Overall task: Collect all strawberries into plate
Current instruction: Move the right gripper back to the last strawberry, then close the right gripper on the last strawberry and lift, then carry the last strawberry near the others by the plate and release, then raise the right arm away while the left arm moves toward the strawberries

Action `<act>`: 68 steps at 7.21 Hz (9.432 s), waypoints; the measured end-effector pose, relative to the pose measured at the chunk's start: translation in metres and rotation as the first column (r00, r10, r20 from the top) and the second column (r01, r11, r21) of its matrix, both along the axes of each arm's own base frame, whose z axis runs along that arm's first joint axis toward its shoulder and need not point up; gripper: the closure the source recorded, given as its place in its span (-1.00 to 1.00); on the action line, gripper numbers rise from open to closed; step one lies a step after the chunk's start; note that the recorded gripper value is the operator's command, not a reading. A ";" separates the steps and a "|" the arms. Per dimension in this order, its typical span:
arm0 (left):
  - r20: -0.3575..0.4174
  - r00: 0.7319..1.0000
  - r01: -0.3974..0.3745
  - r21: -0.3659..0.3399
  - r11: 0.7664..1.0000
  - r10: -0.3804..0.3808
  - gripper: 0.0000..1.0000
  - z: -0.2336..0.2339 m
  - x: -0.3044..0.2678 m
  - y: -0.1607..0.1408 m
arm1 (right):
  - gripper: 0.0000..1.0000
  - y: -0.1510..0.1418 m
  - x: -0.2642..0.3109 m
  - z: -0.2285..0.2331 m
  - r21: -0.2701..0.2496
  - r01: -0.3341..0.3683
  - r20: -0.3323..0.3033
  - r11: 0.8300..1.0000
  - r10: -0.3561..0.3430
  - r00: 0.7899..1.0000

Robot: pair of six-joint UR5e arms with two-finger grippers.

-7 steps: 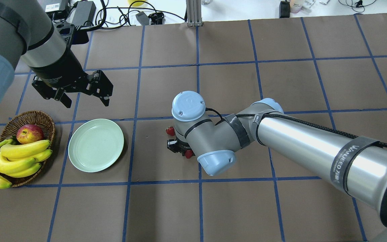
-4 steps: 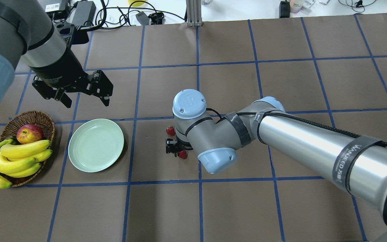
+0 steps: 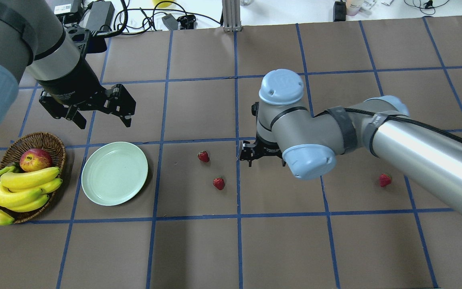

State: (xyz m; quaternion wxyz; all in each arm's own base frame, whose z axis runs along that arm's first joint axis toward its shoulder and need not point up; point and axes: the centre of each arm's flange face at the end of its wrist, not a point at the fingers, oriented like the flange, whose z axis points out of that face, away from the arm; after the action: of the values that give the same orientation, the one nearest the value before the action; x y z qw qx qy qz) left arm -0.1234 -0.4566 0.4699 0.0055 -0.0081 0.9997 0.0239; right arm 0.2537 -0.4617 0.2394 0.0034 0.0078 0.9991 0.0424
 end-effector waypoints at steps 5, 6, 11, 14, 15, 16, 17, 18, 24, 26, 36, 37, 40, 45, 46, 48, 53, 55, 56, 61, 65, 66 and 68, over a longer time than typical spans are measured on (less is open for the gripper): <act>0.000 1.000 0.000 0.000 1.000 0.000 -1.00 0.000 0.000 0.000 | -0.98 -0.016 -0.182 0.006 -0.002 -0.037 -0.094 0.999 0.037 0.995; 0.000 1.000 0.001 0.000 1.000 -0.001 -1.00 0.000 0.000 0.000 | -0.92 -0.011 -0.221 0.002 0.009 0.007 -0.090 1.000 -0.006 0.996; -0.001 1.000 0.001 0.001 1.000 -0.001 -1.00 -0.001 0.000 -0.001 | -0.50 0.035 -0.307 -0.049 0.099 0.172 0.037 0.980 -0.176 0.984; 0.000 1.000 0.000 0.001 1.000 0.000 -1.00 -0.001 0.000 -0.001 | 0.12 0.044 -0.311 -0.067 0.088 0.191 0.050 0.978 -0.196 0.979; 0.001 1.000 -0.001 0.000 1.000 0.001 -1.00 -0.001 0.001 -0.001 | 0.51 0.044 -0.312 -0.068 0.089 0.192 0.051 0.977 -0.197 0.979; 0.001 1.000 -0.002 0.000 1.000 0.002 -1.00 0.000 0.002 0.000 | 0.76 0.043 -0.312 -0.068 0.087 0.192 0.050 0.977 -0.197 0.979; 0.001 1.000 -0.002 0.000 1.000 0.002 -1.00 0.000 0.002 0.000 | 0.88 0.042 -0.314 -0.067 0.082 0.192 0.045 0.978 -0.196 0.980; 0.000 1.000 -0.002 0.000 1.000 0.002 -1.00 0.000 0.001 0.000 | 0.93 0.040 -0.315 -0.065 0.075 0.191 0.038 0.979 -0.194 0.980; -0.001 1.000 -0.001 -0.002 1.000 0.001 -1.00 0.000 0.001 -0.001 | 0.92 0.013 -0.159 -0.027 0.004 -0.105 0.016 0.994 0.105 0.994; -0.001 1.000 -0.001 -0.001 1.000 0.001 -1.00 0.000 0.001 -0.001 | 0.93 0.023 -0.017 -0.011 -0.029 -0.253 0.012 0.967 0.253 0.967; 0.001 1.000 -0.002 0.000 1.000 0.002 -1.00 0.000 0.002 0.000 | 0.86 0.055 0.243 -0.049 -0.052 -0.115 0.144 0.992 0.121 0.982; 0.001 1.000 -0.001 0.000 1.000 0.001 -1.00 0.000 0.001 0.000 | 0.81 0.053 0.248 -0.050 -0.055 -0.109 0.151 0.993 0.116 0.982; 0.001 1.000 -0.001 0.001 1.000 0.001 -1.00 0.000 0.001 0.000 | 0.40 0.057 0.255 -0.055 -0.051 -0.113 0.155 0.992 0.120 0.981; -0.001 1.000 0.001 0.001 1.000 -0.001 -1.00 -0.001 0.000 -0.001 | 0.54 0.063 0.255 -0.060 -0.042 -0.190 0.141 0.981 0.194 0.971; -0.002 1.000 0.001 0.001 1.000 -0.001 -1.00 -0.001 0.000 -0.001 | 0.50 0.063 0.255 -0.060 -0.038 -0.229 0.139 0.973 0.232 0.963; -0.001 1.000 0.000 0.002 1.000 0.000 -1.00 -0.002 0.001 -0.001 | -0.99 0.064 0.254 -0.062 -0.033 -0.263 0.136 0.964 0.265 0.955; -0.001 1.000 0.001 0.004 1.000 -0.001 -1.00 -0.002 0.001 -0.001 | -1.00 0.064 0.253 -0.052 -0.034 -0.266 0.131 0.963 0.268 0.954; 0.000 1.000 0.000 0.003 1.000 0.000 -1.00 -0.002 0.001 -0.001 | -1.00 0.060 0.237 -0.005 -0.044 -0.253 0.111 0.966 0.257 0.960; 0.000 1.000 0.000 0.002 1.000 0.000 -1.00 -0.002 0.001 -0.001 | -1.00 0.050 0.215 0.022 -0.037 -0.232 0.072 0.972 0.234 0.970; -0.003 1.000 0.001 -0.006 1.000 -0.001 -1.00 -0.003 0.000 -0.004 | -1.00 -0.021 0.026 0.144 -0.067 -0.145 -0.031 0.987 0.143 0.989; -0.020 0.999 -0.029 -0.015 0.999 0.029 -1.00 -0.009 0.003 -0.013 | -1.00 -0.044 -0.039 0.230 -0.145 -0.083 -0.053 0.986 0.076 0.996; -0.033 0.997 -0.066 -0.006 0.998 0.066 -1.00 -0.013 0.001 -0.016 | -1.00 -0.040 -0.042 0.251 -0.149 -0.091 -0.054 0.985 0.084 0.995; -0.042 0.995 -0.089 0.021 0.996 0.089 -1.00 -0.032 -0.009 -0.015 | -1.00 -0.026 -0.044 0.264 -0.138 -0.111 -0.052 0.984 0.105 0.993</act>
State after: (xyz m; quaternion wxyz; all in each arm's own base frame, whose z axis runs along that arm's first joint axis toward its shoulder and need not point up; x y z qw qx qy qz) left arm -0.1324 -0.4716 0.4384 -0.0169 -0.0521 0.9979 0.0337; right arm 0.2097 -0.4879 0.5032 -0.0205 -0.0457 0.9983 -0.0281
